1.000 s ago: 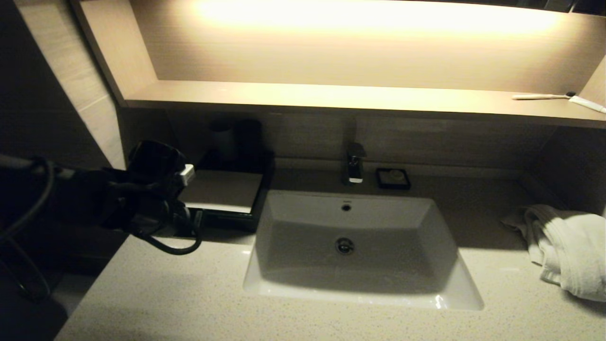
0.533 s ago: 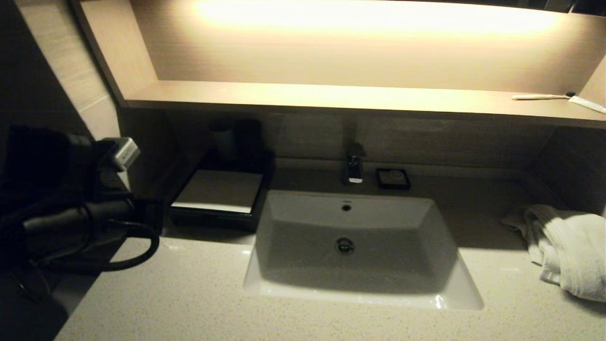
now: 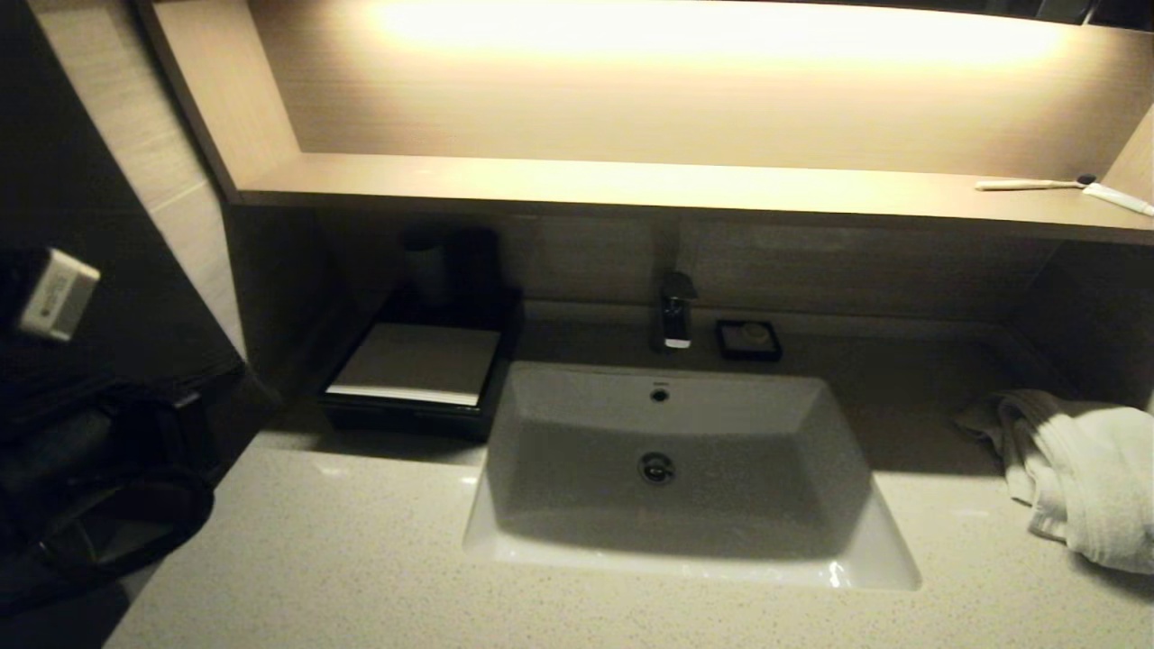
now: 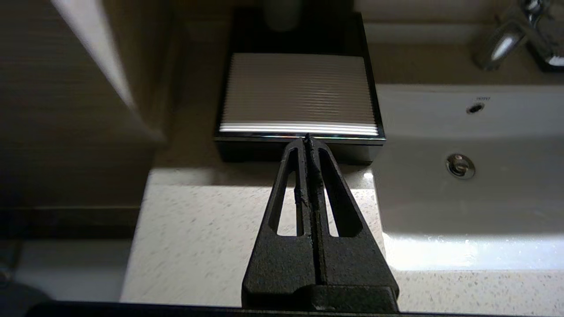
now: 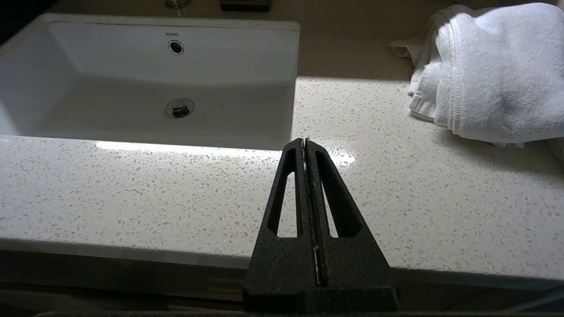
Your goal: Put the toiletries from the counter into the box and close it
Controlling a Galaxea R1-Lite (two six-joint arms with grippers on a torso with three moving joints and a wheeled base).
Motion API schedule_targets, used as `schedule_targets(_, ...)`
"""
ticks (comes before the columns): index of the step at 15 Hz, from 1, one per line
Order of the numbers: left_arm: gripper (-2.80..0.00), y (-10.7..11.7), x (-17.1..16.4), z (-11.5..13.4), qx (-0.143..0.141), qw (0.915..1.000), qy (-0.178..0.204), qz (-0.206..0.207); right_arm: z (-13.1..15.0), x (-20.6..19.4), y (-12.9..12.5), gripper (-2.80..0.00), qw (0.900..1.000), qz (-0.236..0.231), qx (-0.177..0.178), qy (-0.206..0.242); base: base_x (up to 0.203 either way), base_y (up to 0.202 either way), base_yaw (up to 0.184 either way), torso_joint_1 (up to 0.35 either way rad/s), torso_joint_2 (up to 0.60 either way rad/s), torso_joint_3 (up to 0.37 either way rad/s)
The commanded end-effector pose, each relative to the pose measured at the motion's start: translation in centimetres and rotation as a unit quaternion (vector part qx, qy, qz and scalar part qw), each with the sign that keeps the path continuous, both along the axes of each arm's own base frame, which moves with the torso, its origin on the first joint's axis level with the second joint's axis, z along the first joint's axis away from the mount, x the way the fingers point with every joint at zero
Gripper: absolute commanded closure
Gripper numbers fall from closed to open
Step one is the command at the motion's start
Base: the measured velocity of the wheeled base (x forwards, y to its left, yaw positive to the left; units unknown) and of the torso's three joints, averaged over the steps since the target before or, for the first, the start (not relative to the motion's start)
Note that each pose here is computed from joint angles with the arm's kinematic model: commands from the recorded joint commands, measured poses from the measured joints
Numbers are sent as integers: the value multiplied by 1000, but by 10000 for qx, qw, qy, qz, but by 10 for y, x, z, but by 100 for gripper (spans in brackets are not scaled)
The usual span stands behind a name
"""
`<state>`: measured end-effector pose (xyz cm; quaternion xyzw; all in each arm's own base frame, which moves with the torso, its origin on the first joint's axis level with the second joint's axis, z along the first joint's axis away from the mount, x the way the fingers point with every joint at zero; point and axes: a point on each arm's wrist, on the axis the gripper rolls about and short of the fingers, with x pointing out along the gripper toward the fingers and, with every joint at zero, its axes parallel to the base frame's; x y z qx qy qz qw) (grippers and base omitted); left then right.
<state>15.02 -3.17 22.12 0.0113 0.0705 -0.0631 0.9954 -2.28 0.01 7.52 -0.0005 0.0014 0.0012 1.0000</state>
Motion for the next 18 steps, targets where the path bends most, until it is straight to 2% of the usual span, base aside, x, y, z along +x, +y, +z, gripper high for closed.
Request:
schedule_targets(1, 0, 12, -26, 4, -53, 9991, -320, 280, 0, 0, 0, 0, 10000, 3, -3, 2, 0, 0, 0, 0, 0, 0)
schedule_targets(3, 0, 21, -42, 3, -44, 9975, -426, 555, 0, 0, 0, 0, 10000, 3, -3, 2, 0, 0, 0, 0, 0, 0)
schedule_targets(8, 0, 30, -99, -2, -71, 9933, -797, 829, 0, 0, 0, 0, 10000, 3, -3, 2, 0, 0, 0, 0, 0, 0)
schedule_targets(12, 0, 35, -150, -18, -67, 9889, -1061, 1035, 0, 0, 0, 0, 10000, 3, -3, -3, 0, 0, 0, 0, 0, 0)
schedule_targets(15, 0, 35, -168, -36, 187, 9840, -1234, 1274, 0, 0, 0, 0, 10000, 3, -3, 0, 0, 0, 0, 0, 0, 0)
schedule_targets(18, 0, 33, -173, -55, 444, 9848, -1270, 1097, 0, 0, 0, 0, 10000, 3, -3, 2, 0, 0, 0, 0, 0, 0)
